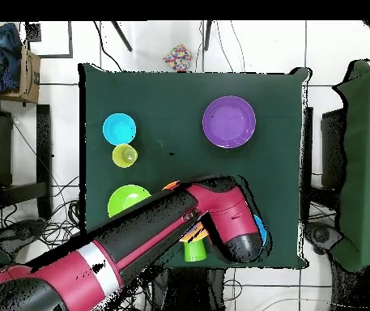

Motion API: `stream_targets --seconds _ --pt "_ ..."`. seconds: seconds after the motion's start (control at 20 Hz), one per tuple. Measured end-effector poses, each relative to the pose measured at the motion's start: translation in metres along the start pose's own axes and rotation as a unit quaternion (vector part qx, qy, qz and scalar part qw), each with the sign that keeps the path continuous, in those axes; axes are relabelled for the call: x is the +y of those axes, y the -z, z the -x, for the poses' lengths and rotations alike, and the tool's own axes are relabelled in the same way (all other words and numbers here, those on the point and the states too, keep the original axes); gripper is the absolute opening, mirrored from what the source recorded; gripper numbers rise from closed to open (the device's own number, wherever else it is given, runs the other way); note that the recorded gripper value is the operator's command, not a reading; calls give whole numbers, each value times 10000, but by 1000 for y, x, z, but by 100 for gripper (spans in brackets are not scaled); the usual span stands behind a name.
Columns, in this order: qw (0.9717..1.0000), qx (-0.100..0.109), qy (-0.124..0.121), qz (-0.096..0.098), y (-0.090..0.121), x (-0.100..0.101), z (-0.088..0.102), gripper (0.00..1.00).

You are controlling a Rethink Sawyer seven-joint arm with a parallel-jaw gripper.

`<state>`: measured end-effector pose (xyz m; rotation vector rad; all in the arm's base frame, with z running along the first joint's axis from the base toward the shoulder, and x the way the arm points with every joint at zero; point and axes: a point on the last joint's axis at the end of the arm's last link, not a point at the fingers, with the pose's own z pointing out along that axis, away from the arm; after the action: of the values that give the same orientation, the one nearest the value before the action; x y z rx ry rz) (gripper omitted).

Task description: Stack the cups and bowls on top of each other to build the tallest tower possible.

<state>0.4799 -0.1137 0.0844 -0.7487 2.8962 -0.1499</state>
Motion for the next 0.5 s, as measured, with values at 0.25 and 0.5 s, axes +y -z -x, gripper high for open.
stream_targets --seconds 0.25,0.5 --pt "9995 91 7 -286 -3 -7 -4 100" --pt "9980 126 -25 -627 -6 -15 -6 100"
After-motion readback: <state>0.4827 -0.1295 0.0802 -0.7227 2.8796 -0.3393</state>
